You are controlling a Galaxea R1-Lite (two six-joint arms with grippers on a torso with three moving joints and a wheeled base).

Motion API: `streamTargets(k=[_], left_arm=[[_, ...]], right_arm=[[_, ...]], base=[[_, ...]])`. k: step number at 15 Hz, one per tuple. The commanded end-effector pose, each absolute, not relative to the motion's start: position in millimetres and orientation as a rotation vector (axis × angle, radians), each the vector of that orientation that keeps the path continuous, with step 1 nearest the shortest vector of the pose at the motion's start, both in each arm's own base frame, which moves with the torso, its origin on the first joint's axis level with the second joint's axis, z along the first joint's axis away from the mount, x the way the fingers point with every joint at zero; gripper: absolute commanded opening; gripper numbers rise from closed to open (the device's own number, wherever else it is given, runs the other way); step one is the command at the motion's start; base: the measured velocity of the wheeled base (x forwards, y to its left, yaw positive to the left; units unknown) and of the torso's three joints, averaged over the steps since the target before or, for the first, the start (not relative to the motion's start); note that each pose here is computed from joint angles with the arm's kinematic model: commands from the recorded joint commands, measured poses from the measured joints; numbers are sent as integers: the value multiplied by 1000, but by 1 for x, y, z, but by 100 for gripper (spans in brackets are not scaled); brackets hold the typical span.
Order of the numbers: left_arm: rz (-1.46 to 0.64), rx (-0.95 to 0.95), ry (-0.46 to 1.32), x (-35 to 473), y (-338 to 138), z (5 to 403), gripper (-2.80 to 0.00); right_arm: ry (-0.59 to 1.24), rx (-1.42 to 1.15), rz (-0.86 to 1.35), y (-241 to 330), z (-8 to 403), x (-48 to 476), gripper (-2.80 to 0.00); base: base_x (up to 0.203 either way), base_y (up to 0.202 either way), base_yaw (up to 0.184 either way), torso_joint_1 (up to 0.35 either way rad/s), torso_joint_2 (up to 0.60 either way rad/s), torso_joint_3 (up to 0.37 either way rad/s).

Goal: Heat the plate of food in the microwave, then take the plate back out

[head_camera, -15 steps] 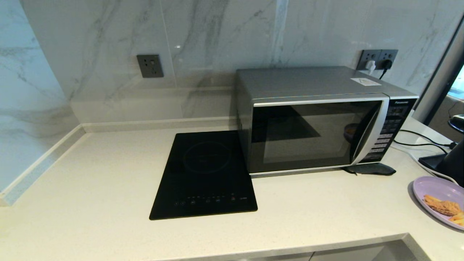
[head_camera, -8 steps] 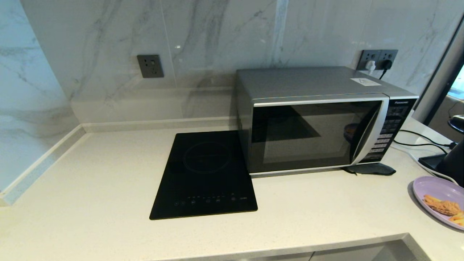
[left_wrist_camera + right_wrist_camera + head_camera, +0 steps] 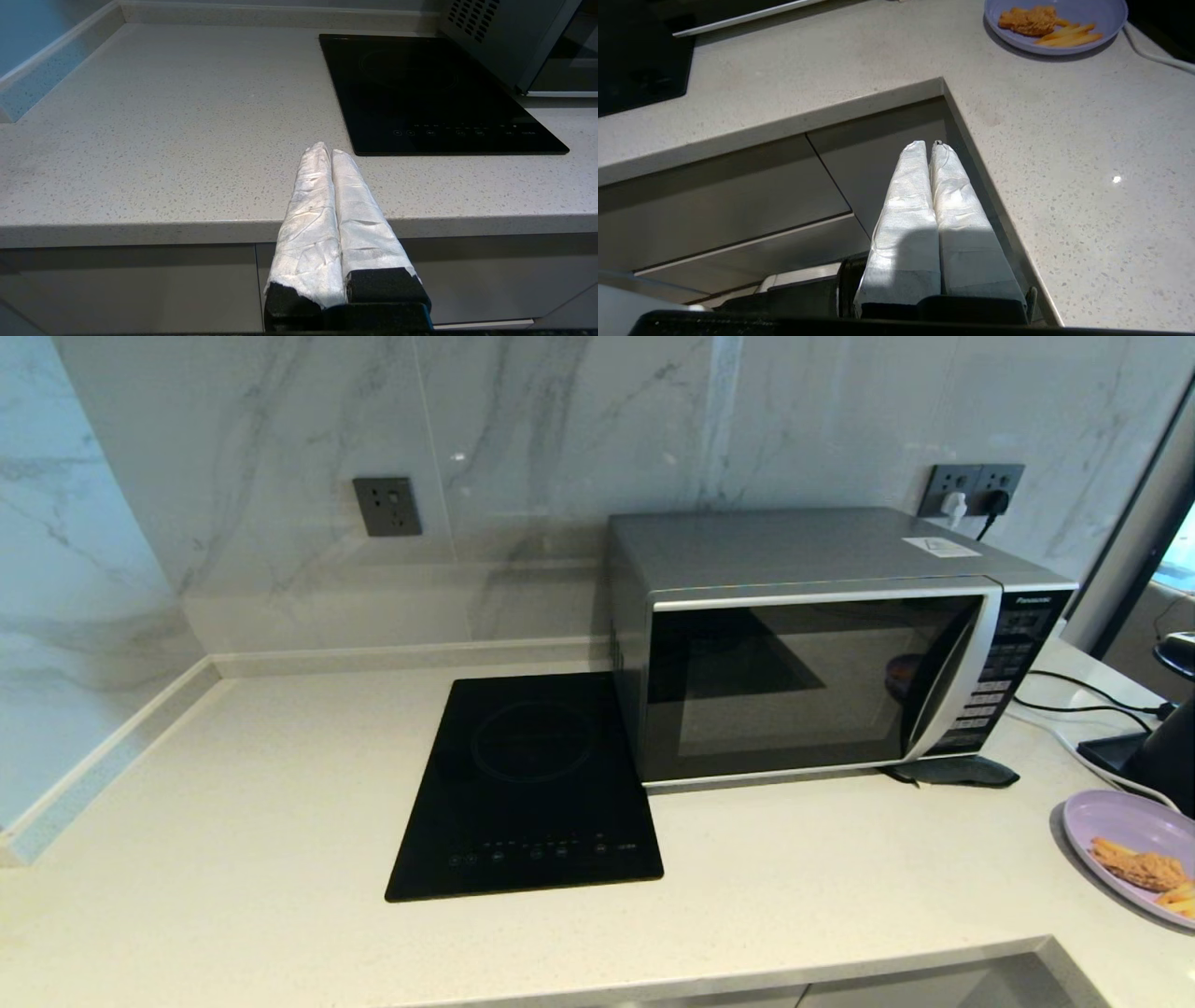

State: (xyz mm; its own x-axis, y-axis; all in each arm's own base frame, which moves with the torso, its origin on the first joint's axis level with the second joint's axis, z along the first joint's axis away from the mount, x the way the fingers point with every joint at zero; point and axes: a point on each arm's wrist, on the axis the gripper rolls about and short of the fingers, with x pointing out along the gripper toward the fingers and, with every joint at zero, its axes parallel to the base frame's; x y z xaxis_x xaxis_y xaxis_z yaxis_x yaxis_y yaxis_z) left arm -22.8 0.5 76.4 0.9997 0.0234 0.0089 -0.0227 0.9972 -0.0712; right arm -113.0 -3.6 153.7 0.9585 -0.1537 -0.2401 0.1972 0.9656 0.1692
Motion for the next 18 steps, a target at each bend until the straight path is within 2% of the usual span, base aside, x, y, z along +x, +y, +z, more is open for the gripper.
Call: streamTargets(k=[1,5,9,14,18], left_arm=[[24,-72,-9,-23,0,76,-280],[24,-72,-9,-23,0,76,-280],[24,-72,-9,-23,0,76,-280],[24,-72,-9,-23,0,76,-280],[25,-72,-9,-23,1,76,-280]], right_arm=[[239,190,-179,-4,138,-104,-280],[115,135,-177,-4,120,-63,-280],[117,86,-184,-4,89,-38,-280],[-4,82,-73,-2,83,-26,-280],[0,81,-26,-1,75,-23,-280]], base=[[0,0,0,0,0,0],[0,0,0,0,0,0],[0,0,0,0,0,0],[0,0,0,0,0,0],[0,0,0,0,0,0]])
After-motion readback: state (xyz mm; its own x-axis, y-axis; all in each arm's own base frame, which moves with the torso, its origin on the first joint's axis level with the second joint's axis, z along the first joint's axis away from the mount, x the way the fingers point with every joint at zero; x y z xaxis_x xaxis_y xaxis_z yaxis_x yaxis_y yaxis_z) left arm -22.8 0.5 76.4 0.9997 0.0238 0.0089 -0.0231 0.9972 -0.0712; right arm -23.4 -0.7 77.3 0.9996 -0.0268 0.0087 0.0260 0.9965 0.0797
